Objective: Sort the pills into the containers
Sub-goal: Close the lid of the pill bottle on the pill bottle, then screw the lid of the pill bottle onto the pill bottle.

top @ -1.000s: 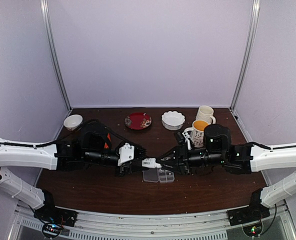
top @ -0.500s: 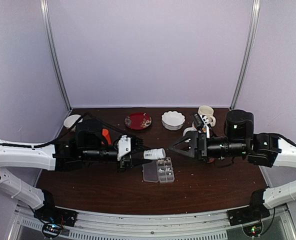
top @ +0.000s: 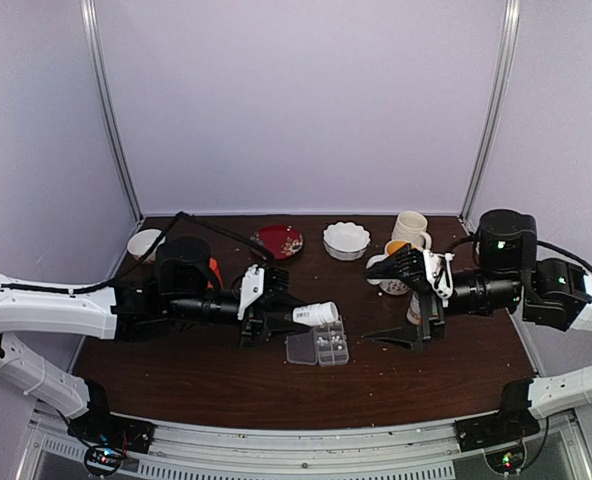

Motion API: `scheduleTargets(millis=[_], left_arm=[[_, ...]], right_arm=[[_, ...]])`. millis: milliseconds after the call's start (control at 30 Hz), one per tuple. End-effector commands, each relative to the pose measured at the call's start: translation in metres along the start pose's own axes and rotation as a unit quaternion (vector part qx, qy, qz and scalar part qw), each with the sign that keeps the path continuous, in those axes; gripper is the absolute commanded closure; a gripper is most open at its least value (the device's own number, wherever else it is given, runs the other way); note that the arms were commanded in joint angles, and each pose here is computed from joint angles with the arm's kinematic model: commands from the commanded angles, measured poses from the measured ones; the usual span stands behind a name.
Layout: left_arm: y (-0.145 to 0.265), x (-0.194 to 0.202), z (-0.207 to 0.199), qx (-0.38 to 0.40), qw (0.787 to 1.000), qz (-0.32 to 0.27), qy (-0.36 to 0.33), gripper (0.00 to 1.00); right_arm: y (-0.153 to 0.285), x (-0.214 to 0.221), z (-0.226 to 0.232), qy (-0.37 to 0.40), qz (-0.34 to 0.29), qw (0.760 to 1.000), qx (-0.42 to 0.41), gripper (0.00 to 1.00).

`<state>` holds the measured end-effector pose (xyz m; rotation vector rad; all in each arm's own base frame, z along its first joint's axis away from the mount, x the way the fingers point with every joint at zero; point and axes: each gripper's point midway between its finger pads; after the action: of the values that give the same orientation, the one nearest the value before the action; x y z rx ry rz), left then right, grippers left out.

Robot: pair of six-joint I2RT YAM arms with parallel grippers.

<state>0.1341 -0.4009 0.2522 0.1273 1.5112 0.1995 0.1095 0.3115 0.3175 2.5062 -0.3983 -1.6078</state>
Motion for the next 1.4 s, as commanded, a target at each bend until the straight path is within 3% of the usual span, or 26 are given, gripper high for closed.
scheduleTargets(millis=[0,333,433,533,800,933,1200,1367], left_arm=[[-0.004,-0.028,-0.007,0.030,0.999,-0.036,0.018,1.00],[-0.009,-0.031,-0.010,0.049,0.998,-0.036,0.029,1.00],[-0.009,-0.033,-0.011,0.052,0.998,-0.037,0.030,1.00],[-0.009,-0.033,-0.011,0.053,0.997,-0.036,0.031,1.00],[-0.008,-0.033,-0.014,0.061,0.997,-0.033,0.038,1.00],[-0.009,-0.031,-0.014,0.062,0.997,-0.030,0.041,1.00],[-0.010,-0.031,-0.014,0.064,0.997,-0.029,0.043,1.00],[-0.011,-0.031,-0.012,0.058,0.997,-0.027,0.043,1.00]], right_arm=[[-0.008,-0.010,0.005,0.197,0.008,0.980,-0.023,0.07],[-0.027,0.001,0.002,0.250,0.069,0.965,-0.031,0.17],[-0.032,0.008,0.002,0.248,0.085,0.964,-0.035,0.27],[-0.034,0.013,0.003,0.250,0.097,0.963,-0.042,0.46],[-0.037,0.017,-0.001,0.265,0.102,0.958,-0.030,0.50],[-0.037,0.013,-0.001,0.268,0.091,0.959,-0.028,0.64],[-0.040,0.011,0.001,0.261,0.081,0.961,-0.031,0.67],[-0.045,0.008,-0.002,0.211,0.082,0.974,-0.028,0.70]])
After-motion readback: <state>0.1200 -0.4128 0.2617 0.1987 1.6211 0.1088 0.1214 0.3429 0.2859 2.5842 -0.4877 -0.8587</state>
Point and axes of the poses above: each gripper's point midway between its finger pads, its own y axis back along the fingers, its own z axis along the line the jaws close on, x = y × z, and after that the axes turned 10 degrees about y, right-handed
